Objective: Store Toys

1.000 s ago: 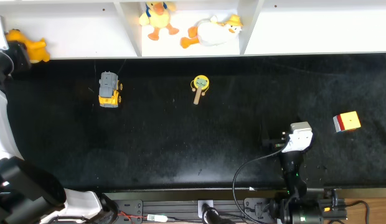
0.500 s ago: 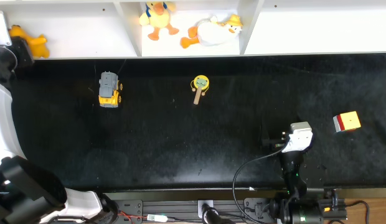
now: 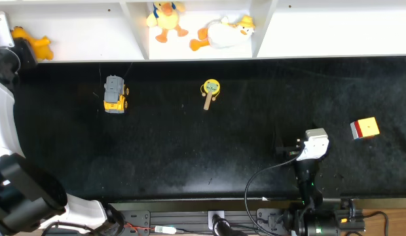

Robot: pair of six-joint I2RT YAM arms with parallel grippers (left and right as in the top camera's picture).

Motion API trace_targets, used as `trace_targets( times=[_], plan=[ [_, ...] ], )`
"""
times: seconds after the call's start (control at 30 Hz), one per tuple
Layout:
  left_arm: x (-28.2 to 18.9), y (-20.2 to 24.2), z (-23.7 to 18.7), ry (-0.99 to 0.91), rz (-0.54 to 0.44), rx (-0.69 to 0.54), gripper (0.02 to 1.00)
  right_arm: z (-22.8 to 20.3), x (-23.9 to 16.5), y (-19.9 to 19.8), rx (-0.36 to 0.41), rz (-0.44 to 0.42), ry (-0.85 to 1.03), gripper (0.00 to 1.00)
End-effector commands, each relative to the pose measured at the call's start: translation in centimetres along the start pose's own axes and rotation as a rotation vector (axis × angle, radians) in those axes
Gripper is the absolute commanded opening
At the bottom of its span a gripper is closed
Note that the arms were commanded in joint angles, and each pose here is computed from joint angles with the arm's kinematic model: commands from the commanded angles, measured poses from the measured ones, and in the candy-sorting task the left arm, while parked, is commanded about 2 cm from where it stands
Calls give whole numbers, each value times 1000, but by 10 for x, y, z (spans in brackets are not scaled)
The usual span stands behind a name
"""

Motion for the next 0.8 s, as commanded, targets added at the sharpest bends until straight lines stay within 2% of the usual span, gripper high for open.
trace_targets(
  times=[0.03, 0.33, 0.8],
  plan=[
    [5, -4, 8, -17, -3, -3, 272, 0, 0, 0, 0, 4, -10, 996],
    [23, -9, -3, 23, -17, -14, 275, 0, 0, 0, 0, 4, -10, 996],
    [32, -6, 2, -10, -13, -15, 281, 0, 0, 0, 0, 4, -10, 996]
  ],
)
Point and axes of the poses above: each gripper's point midway between its finger pads, its own x axis out along the fingers, its own y axis along the line the jaws close on, z = x × y, the point moved 3 cm from there along -x, back along the fingers, and after that the axes turned 1 degree about -x, right-handed, at the moved point
